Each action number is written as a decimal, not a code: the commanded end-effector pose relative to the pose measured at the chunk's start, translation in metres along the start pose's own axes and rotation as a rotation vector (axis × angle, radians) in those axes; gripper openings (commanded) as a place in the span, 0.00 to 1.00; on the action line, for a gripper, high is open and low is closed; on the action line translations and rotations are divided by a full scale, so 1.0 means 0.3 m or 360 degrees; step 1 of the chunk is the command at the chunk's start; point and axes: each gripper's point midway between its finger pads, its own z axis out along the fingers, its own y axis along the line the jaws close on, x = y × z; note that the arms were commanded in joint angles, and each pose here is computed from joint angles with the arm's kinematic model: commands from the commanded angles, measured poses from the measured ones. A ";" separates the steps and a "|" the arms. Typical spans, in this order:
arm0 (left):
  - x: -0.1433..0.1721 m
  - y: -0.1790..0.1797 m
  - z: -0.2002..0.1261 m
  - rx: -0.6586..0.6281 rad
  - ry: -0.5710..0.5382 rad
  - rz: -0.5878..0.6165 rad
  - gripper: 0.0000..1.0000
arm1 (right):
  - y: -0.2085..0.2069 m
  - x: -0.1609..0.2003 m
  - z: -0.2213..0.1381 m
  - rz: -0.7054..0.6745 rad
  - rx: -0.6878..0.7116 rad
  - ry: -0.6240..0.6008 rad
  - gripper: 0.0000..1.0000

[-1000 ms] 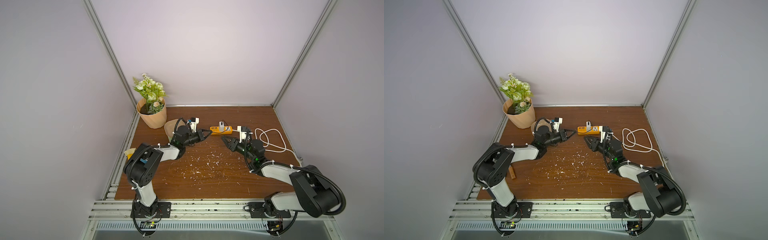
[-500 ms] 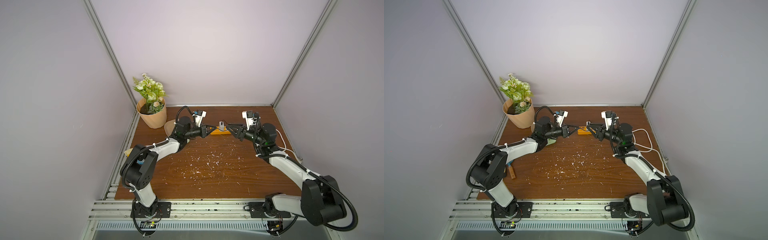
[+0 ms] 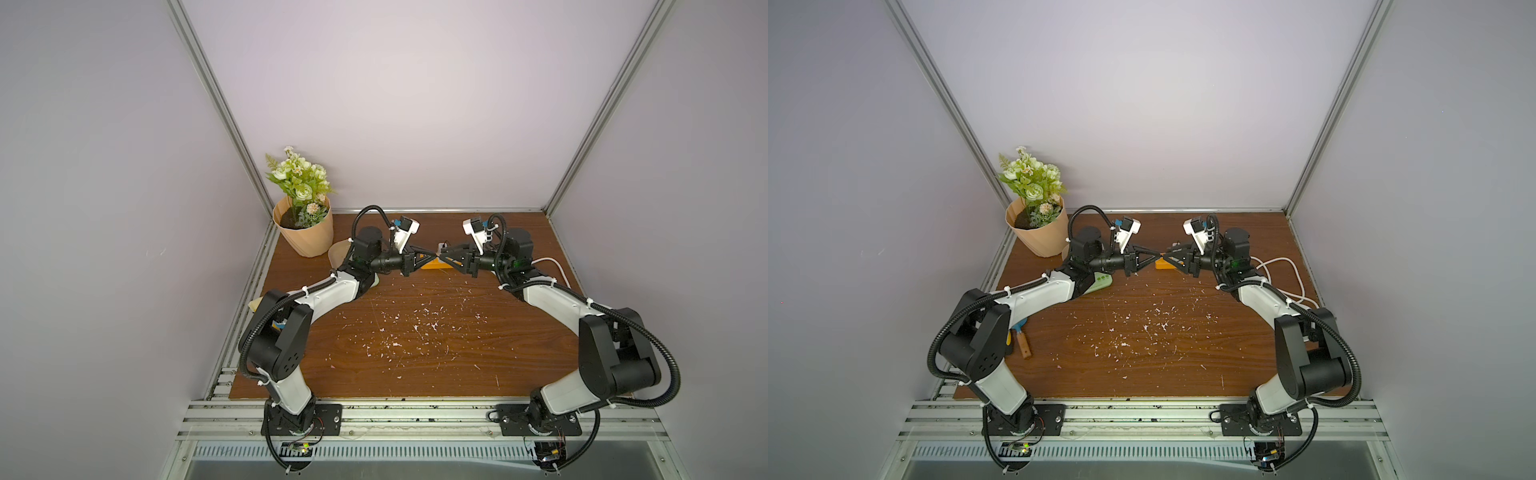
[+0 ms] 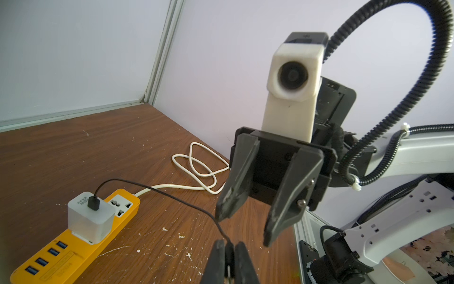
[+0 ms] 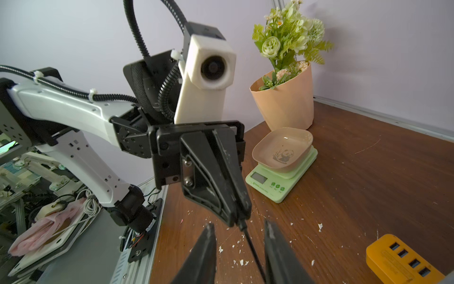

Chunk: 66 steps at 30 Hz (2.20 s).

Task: Charge the electronic scale
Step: Pick up the charging cable from the center of the board.

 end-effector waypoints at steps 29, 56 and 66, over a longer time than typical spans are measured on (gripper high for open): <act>-0.082 -0.140 0.009 0.0204 -0.0011 0.0266 0.05 | 0.070 -0.042 0.003 -0.0448 -0.0183 0.0073 0.27; -0.125 -0.155 -0.030 0.0032 -0.0083 0.0323 0.64 | 0.085 -0.026 0.000 -0.0543 -0.0079 0.0157 0.00; -0.068 -0.092 -0.027 -0.0096 0.0213 0.0308 0.56 | 0.078 -0.010 -0.005 -0.0585 -0.0071 0.0247 0.00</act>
